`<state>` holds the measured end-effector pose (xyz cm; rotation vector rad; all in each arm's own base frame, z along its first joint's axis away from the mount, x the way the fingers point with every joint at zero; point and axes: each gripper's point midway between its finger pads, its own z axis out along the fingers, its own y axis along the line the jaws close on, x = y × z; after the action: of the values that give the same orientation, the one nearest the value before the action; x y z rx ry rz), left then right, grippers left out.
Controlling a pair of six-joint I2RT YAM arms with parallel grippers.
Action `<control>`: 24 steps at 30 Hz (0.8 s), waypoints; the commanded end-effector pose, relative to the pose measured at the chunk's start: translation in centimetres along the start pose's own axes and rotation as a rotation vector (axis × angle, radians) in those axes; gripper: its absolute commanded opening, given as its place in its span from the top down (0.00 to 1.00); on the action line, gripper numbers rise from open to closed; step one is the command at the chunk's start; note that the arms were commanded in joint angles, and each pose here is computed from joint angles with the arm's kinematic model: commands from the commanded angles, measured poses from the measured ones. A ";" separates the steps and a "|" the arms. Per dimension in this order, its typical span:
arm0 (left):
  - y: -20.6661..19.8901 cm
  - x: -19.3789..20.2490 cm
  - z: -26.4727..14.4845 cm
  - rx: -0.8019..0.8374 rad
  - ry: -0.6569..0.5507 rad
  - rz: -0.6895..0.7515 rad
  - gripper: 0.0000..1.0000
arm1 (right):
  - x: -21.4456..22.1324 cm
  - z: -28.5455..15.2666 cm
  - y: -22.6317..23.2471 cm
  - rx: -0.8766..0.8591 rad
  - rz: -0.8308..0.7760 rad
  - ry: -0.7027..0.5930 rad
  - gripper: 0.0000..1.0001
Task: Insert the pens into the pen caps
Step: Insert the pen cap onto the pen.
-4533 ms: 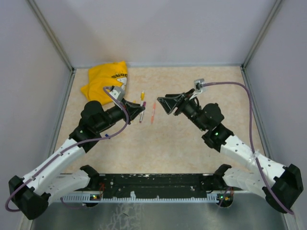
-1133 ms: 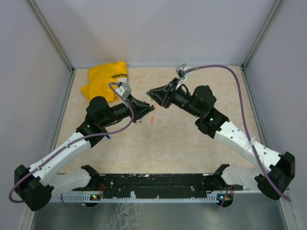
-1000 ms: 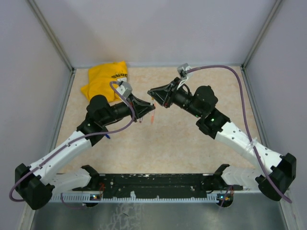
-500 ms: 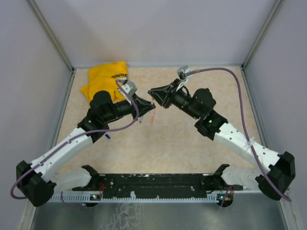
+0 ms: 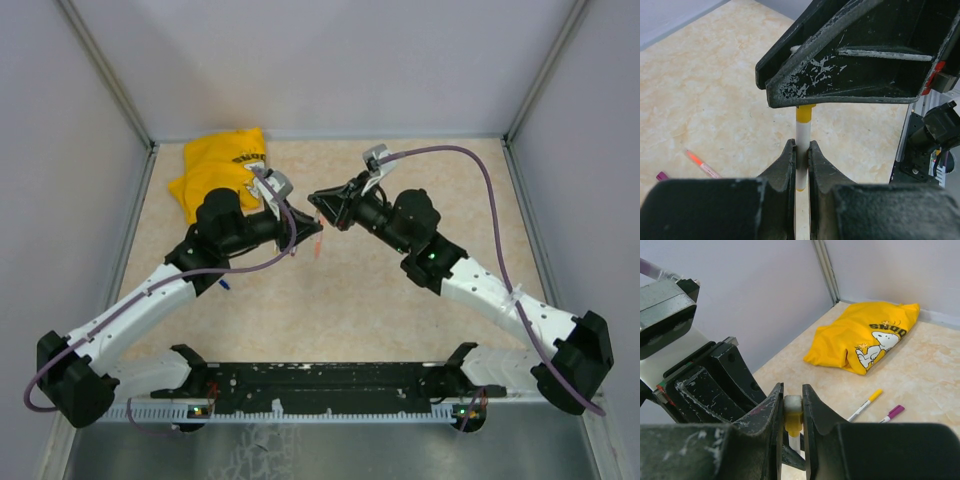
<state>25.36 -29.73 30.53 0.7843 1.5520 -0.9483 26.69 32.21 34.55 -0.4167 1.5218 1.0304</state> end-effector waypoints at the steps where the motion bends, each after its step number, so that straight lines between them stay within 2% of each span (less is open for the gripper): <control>1: -0.2 -19.1 -3.9 -0.127 -0.570 0.200 1.00 | 16.3 -5.5 -0.2 0.007 0.073 0.599 1.00; 13: -0.4 -19.4 -4.7 -0.138 -0.577 0.219 1.00 | 13.7 -3.9 0.6 -0.022 0.038 0.544 1.00; 24: -0.9 -20.0 -5.3 -0.127 -0.612 0.226 1.00 | 15.7 -4.3 -0.1 -0.014 0.040 0.592 1.00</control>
<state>26.19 -29.31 31.67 0.7455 1.5738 -0.8932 27.25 32.66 35.68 -0.4410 1.5100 0.9848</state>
